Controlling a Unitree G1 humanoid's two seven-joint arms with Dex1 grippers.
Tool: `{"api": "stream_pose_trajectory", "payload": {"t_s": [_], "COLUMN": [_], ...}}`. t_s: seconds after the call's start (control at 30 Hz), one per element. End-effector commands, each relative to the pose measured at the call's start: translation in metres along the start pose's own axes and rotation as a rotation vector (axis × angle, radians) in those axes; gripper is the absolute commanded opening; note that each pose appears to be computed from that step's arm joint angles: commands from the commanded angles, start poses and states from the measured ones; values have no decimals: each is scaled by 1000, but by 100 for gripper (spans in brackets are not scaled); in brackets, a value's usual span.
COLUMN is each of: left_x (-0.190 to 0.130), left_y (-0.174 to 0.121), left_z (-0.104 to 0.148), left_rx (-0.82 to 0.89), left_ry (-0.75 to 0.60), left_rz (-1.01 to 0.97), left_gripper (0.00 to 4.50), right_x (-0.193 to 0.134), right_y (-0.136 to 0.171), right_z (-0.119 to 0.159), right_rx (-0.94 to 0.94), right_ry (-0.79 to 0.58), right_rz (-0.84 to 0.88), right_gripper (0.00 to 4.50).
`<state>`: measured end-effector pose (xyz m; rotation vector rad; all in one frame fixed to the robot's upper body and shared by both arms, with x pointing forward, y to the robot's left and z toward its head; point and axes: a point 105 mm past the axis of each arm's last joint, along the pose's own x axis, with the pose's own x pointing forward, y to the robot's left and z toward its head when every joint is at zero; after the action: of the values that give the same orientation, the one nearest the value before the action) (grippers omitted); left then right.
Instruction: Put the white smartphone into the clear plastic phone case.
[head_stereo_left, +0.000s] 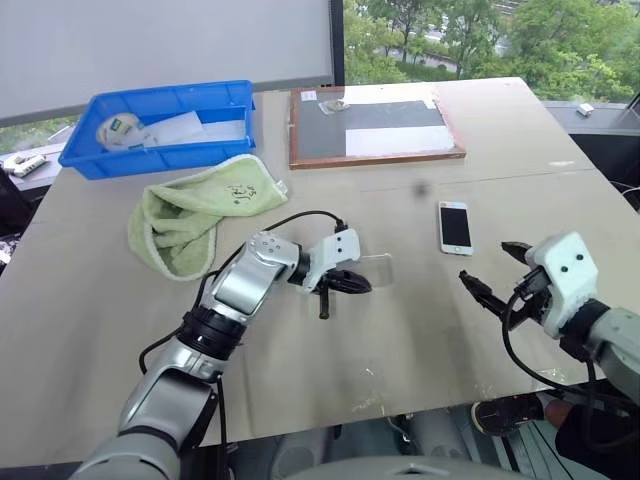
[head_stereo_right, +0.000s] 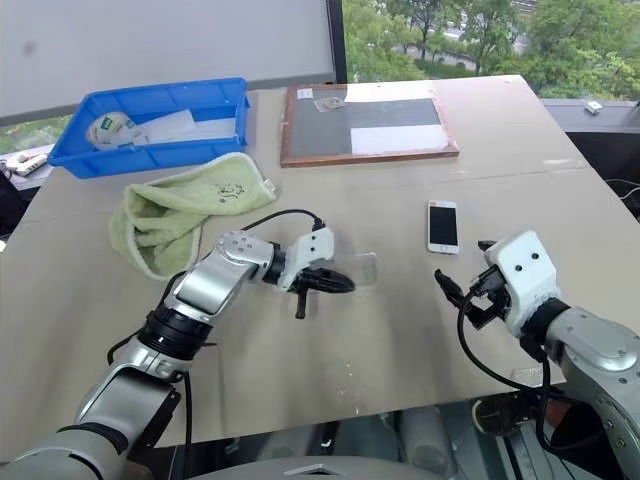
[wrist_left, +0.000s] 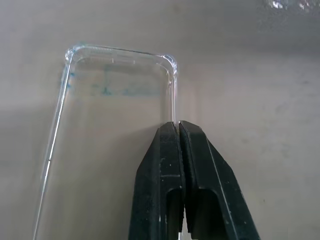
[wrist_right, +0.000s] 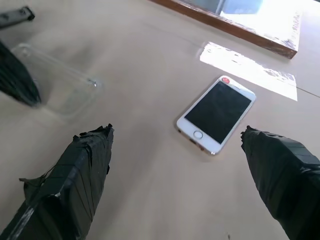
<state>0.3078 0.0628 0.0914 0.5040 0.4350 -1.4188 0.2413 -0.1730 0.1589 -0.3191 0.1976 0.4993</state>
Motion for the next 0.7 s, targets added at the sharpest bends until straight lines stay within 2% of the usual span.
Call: {"api": "stream_pose_trajectory", "payload": {"t_s": [0.03,0.27,0.47,0.7], "left_x": [9,28,29,29], "left_y": [-1,2,8,10], "left_z": [6,20,35,34], "left_rx": [56,77,64,60], "left_ry": [-9,-28,-66,-58], "left_rz": [-14,-25,-2,3], "left_gripper": [4,4,4,4], "right_x": [-1,4,-16,-36], "right_y": [5,12,47,40], "right_z": [4,13,21,15], "right_rx": [-11,-6,-18,-56], "right_ry": [-8,-28,-63,-20], "right_rz": [5,30,282,374], "right_gripper": [450,450,450,450]}}
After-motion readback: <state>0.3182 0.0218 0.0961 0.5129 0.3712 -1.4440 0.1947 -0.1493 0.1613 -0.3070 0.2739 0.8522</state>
